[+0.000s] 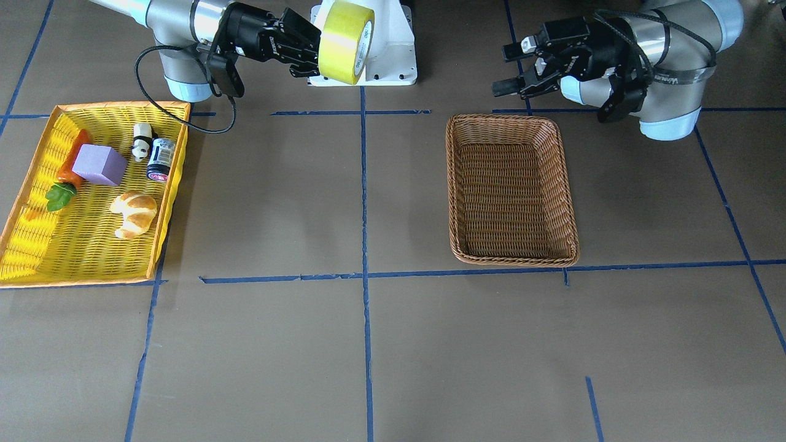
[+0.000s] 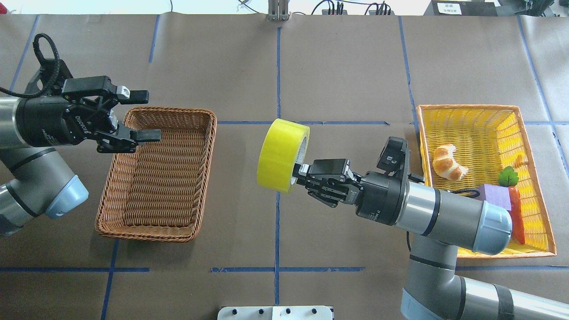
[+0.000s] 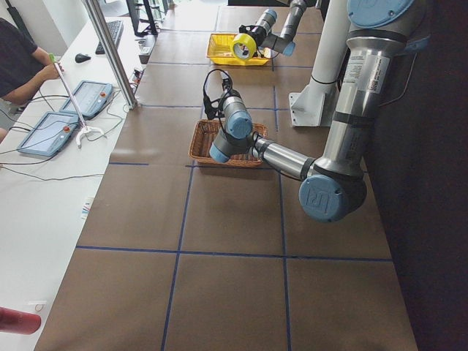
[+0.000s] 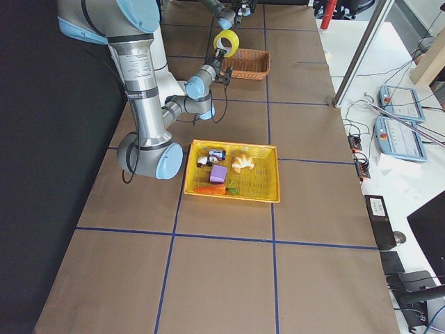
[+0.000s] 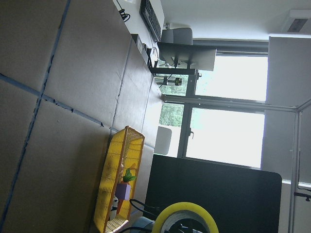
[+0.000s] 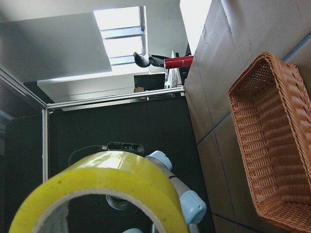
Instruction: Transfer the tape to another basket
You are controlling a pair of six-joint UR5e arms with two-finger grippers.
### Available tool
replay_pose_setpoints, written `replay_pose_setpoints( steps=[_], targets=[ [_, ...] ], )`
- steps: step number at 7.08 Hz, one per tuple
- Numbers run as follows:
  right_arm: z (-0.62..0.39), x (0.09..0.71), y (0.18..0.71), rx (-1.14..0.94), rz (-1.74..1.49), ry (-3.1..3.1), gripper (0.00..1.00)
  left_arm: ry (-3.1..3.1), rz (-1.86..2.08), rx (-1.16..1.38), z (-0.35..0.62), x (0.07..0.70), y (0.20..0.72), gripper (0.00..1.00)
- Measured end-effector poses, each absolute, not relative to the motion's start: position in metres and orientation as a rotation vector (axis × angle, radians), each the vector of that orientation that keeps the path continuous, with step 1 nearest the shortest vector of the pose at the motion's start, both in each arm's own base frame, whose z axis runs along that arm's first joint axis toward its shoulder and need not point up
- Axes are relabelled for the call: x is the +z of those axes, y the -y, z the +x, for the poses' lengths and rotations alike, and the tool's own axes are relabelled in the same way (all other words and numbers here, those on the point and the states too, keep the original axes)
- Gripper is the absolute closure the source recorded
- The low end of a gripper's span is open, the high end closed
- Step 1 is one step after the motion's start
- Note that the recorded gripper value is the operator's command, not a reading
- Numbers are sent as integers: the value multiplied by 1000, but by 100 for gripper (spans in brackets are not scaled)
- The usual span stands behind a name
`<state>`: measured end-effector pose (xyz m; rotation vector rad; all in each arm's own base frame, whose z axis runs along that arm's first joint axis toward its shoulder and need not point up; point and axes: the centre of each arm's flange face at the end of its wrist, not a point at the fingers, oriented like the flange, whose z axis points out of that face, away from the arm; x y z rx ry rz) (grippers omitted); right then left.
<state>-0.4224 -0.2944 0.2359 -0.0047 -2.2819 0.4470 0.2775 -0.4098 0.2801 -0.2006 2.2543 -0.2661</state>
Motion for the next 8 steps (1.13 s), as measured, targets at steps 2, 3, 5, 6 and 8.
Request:
replay_pose_setpoints(
  steps=[2,3,5,6,8],
  targets=[
    [-426,227,279,373,-54,2339,97,-2320,-308,-256,285,247,411,0],
    [-428,224,273,317,-77,2342,97,-2336,-326,-238,289,236,410,0],
    [-432,223,269,247,-95,2323,97,-2349,-348,-213,298,224,406,0],
    [-431,224,273,212,-98,2291,97,-2348,-361,-205,302,222,403,0],
    [-429,225,283,165,-96,2234,97,-2343,-415,-175,322,218,388,0]
  ],
)
